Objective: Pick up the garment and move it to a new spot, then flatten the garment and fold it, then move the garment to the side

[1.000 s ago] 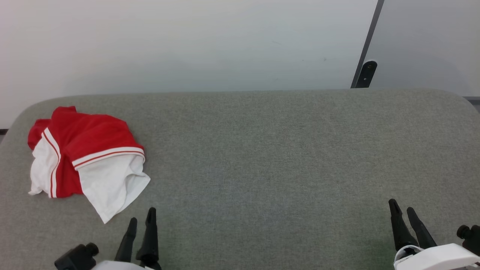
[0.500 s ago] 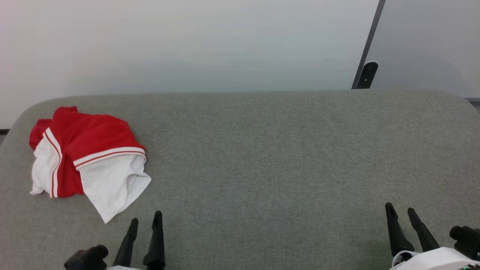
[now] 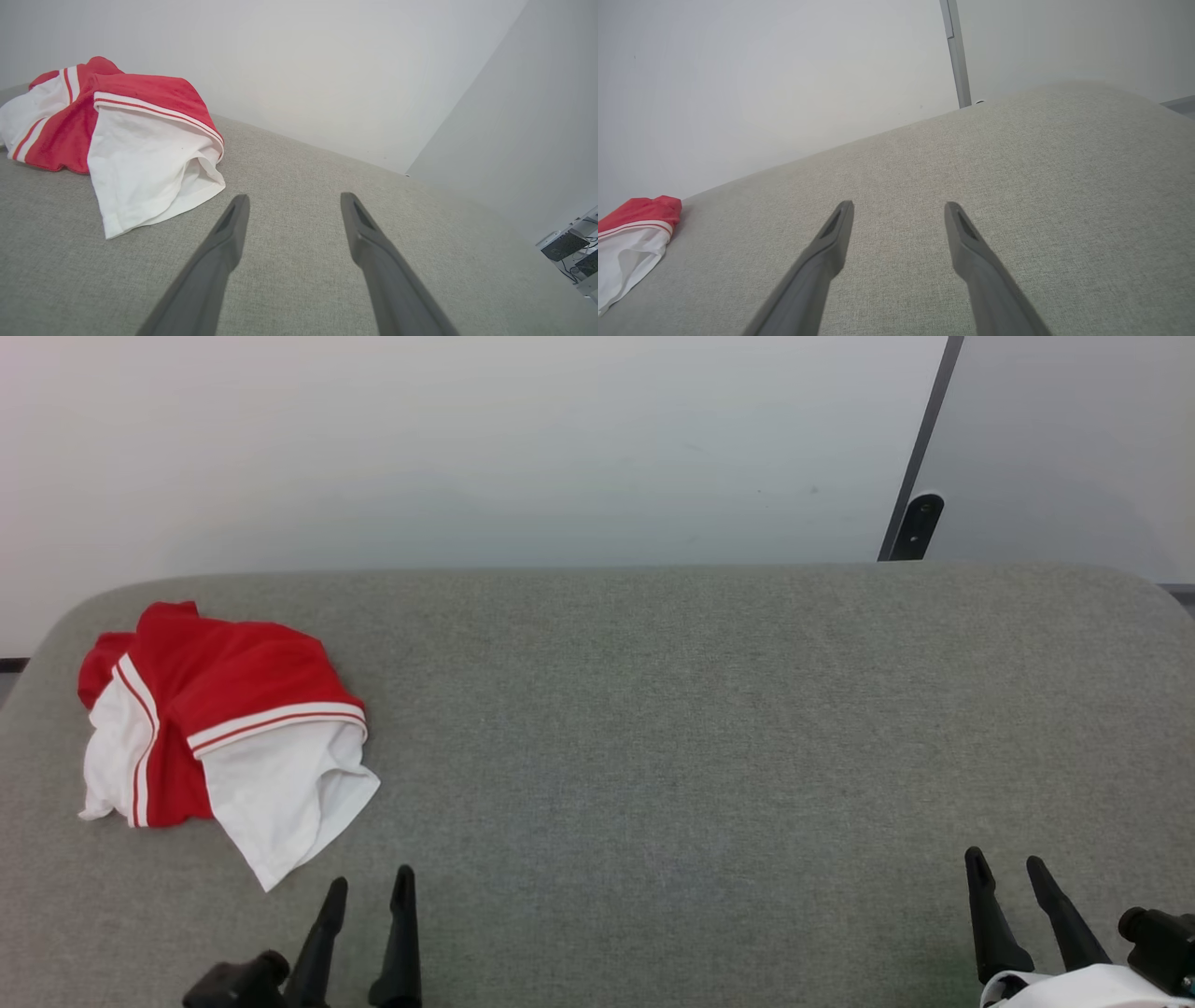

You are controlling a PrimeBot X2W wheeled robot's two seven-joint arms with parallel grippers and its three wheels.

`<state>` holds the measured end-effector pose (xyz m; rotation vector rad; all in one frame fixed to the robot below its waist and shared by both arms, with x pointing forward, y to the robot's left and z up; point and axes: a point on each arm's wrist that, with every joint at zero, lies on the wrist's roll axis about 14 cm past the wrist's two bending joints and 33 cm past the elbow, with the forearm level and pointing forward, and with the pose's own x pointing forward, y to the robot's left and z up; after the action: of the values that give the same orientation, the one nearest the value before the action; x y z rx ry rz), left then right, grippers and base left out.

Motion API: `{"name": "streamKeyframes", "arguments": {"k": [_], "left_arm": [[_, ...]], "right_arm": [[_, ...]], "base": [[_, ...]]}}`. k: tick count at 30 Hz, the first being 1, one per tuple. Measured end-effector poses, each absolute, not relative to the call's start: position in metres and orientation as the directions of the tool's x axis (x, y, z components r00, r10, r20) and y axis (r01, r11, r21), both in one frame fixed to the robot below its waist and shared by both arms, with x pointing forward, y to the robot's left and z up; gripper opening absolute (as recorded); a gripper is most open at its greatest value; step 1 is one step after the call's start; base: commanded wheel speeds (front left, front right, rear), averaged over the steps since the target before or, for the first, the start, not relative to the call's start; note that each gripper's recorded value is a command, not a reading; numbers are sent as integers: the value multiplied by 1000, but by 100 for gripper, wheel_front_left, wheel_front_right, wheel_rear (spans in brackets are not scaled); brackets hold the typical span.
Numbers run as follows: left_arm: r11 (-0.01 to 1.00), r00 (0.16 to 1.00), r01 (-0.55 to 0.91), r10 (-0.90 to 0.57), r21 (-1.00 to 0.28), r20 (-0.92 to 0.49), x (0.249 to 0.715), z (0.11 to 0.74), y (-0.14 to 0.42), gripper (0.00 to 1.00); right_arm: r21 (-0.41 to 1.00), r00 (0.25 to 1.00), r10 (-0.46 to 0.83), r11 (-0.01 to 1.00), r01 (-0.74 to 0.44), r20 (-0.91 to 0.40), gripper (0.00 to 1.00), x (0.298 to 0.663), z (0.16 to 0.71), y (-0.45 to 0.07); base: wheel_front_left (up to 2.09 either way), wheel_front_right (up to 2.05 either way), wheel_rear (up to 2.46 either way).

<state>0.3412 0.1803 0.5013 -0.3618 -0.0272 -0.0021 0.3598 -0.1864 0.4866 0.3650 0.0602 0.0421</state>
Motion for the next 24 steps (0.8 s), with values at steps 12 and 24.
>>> {"name": "streamKeyframes", "arguments": {"k": [12,24], "left_arm": [[967,999,25,-16,-253,37,335,500,176,100],[987,998,34,-27,-154,50,329,501,174,100]], "right_arm": [[284,998,50,958,-36,-40,100,357,487,-186],[222,998,52,974,-45,-27,100,357,488,-185]], "base": [[0,0,0],[0,0,0]]}}
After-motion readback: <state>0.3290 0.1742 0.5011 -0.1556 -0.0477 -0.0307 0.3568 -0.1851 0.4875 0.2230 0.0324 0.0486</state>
